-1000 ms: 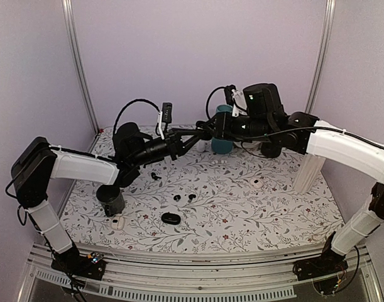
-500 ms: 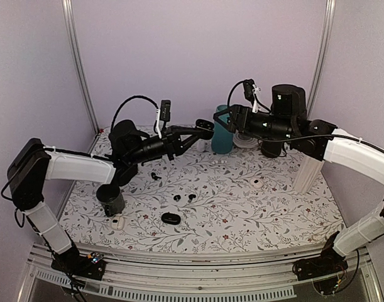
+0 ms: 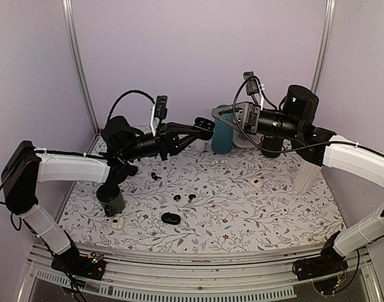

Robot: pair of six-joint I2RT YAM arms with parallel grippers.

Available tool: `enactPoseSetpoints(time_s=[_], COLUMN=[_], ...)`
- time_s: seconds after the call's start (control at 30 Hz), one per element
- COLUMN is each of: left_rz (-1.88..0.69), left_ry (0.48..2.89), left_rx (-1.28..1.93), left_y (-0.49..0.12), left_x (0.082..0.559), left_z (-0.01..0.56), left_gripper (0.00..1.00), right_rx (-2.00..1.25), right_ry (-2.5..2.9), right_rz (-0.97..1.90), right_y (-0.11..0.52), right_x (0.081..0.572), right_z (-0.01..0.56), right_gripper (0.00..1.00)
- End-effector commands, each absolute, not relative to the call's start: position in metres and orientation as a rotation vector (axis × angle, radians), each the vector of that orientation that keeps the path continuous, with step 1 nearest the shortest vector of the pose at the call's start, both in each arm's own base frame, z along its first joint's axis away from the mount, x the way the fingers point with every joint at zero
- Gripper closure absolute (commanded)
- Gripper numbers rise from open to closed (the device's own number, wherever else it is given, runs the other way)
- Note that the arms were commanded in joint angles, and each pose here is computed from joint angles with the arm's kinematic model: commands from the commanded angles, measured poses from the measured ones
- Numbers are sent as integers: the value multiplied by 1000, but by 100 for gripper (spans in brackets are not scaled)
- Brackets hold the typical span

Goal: Insert the wireless bluetooth earbuds into the charging case
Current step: Close the charging case with the earbuds.

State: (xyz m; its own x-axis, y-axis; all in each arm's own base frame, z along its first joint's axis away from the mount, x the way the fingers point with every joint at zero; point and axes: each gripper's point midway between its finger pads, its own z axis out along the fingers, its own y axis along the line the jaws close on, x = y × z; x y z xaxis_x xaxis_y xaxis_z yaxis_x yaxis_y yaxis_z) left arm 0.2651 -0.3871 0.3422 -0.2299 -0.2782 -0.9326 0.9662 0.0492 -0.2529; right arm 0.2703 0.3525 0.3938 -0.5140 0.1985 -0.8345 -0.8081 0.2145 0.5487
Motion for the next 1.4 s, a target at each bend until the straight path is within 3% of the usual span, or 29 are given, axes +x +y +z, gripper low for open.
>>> enactPoseSetpoints(time_s=[0.0,0.27,1.03,1.37], left_rz=[-1461,-1445,-1448,-1553], left_ry=[1140,1126,1220,1205], left_rx=[829,802,733,725], left_y=[-379,-373,-372,-371], left_x=[254,252,273,266], left_z=[360,370,355,362], left_gripper=[100,100,100,100], right_rx=[-737,-753,-877,-810], right_ry=[1514,1543,1408,1478], right_rz=[1579,1593,1721,1643], right_y=[365,375,375,375], right_x=[252,263,238,252], right_z=[403,393,406,386], right_gripper=[5,5,7,20])
